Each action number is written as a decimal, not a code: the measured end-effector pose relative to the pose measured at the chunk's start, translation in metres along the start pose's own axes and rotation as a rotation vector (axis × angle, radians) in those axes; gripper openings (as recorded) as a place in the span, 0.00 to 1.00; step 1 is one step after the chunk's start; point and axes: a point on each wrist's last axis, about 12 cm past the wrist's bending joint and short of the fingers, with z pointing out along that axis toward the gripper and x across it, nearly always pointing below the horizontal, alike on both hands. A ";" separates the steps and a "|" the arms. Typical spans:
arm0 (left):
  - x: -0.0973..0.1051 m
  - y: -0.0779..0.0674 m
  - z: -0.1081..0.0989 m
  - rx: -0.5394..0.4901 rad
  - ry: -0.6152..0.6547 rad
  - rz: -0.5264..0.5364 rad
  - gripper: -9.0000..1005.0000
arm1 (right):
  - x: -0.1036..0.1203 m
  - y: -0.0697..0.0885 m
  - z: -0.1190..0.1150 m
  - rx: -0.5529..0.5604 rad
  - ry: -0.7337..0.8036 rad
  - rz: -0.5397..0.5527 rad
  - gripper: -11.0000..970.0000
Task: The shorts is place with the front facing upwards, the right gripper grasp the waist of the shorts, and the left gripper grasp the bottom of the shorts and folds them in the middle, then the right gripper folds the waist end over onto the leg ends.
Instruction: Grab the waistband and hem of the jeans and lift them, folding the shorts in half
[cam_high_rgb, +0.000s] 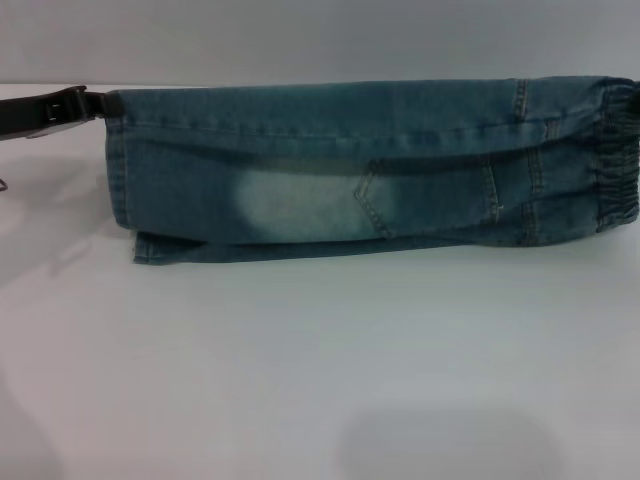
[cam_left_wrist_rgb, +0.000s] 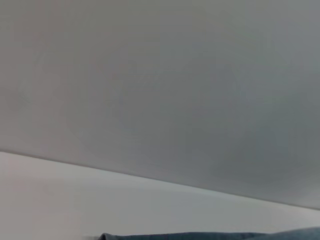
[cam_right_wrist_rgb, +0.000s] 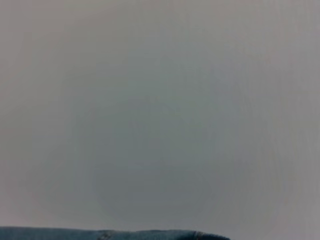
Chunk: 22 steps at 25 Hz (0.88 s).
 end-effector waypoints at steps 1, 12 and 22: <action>0.000 0.000 0.001 -0.002 0.004 0.003 0.14 | 0.000 0.001 0.003 0.002 0.002 0.002 0.01; 0.008 -0.004 0.014 -0.033 0.027 0.034 0.14 | 0.013 0.006 0.019 0.059 0.036 0.011 0.01; 0.013 -0.012 0.032 -0.065 0.058 0.090 0.15 | 0.021 0.004 0.024 0.147 0.056 0.019 0.01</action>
